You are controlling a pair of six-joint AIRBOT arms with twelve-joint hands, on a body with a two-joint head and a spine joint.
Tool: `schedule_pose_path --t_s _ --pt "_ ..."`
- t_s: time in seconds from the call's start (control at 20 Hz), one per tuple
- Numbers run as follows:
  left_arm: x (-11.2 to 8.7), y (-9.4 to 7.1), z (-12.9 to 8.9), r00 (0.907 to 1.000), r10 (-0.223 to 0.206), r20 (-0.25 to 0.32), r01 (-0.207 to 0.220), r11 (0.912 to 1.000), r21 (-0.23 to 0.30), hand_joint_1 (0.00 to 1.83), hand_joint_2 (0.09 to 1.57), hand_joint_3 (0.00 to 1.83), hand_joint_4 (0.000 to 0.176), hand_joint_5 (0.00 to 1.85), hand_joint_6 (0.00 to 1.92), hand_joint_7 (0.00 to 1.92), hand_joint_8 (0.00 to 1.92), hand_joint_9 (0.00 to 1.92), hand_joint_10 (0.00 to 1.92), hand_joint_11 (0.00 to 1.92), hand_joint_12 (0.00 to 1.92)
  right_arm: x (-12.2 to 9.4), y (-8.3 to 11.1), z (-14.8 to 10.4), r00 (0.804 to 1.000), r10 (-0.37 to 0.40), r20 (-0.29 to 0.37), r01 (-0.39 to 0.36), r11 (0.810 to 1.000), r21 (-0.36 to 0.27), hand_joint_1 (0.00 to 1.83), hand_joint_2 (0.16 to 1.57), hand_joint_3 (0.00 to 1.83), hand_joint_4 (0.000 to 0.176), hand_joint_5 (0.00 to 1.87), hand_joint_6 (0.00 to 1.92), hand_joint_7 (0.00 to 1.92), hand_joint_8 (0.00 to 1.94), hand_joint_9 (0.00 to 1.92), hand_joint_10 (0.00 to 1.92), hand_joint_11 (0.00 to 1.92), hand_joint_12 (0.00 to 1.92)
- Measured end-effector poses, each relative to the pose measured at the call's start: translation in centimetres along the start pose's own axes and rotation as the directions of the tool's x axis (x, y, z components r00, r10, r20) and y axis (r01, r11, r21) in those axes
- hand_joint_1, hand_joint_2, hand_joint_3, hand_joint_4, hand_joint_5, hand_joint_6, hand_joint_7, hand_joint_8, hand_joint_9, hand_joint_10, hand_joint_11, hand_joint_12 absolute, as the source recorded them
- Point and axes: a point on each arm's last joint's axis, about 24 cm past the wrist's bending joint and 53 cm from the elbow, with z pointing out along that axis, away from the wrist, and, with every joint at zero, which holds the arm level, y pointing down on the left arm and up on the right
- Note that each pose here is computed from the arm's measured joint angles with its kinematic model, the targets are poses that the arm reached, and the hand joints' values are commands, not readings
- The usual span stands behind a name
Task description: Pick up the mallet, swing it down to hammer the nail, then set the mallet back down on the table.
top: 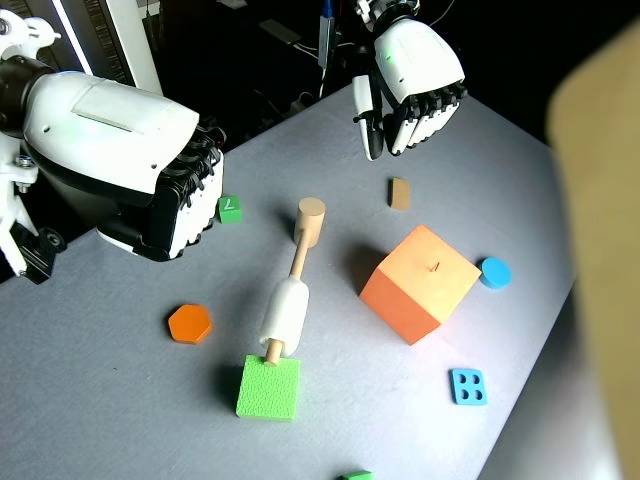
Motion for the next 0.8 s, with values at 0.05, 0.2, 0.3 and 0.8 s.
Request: schedule_pose_path --t_s 0.05,0.2,0.3,0.8 --pt "0.0 -0.1 0.0 1.0000 -0.002 -0.002 0.002 1.0000 0.000 0.00 1.22 0.04 0.000 0.00 0.00 0.00 0.00 0.00 0.00 0.00 0.00 -0.1 0.0 0.0 1.000 -0.004 0.005 0.004 1.000 -0.002 0.00 1.20 0.03 0.000 0.02 0.00 0.00 0.00 0.00 0.00 0.00 0.00" --pt "0.1 -0.3 0.1 0.9999 -0.011 -0.005 0.011 0.9999 0.006 0.00 1.22 0.04 0.000 0.00 0.00 0.00 0.00 0.00 0.00 0.00 0.00 0.1 0.1 0.0 1.000 0.014 0.000 -0.014 1.000 -0.005 0.00 1.20 0.02 0.000 0.01 0.00 0.00 0.00 0.00 0.00 0.00 0.00" --pt "-0.3 -0.5 0.3 1.0000 -0.003 0.008 0.003 0.9999 0.014 0.00 1.22 0.03 0.000 0.00 0.00 0.00 0.00 0.00 0.00 0.00 0.00 0.1 0.2 0.1 1.000 0.012 0.000 -0.012 1.000 -0.010 0.00 1.20 0.02 0.000 0.01 0.00 0.01 0.00 0.01 0.00 0.02 0.01" --pt "1.2 -0.7 0.9 0.9963 0.001 -0.086 0.005 0.9974 0.072 0.00 1.23 0.02 0.000 0.00 0.00 0.00 0.00 0.00 0.00 0.00 0.00 1.8 -4.0 3.3 0.993 0.089 -0.083 -0.082 0.993 0.083 1.19 0.96 0.00 0.000 0.04 0.01 0.00 0.00 0.01 0.00 0.00 0.35"
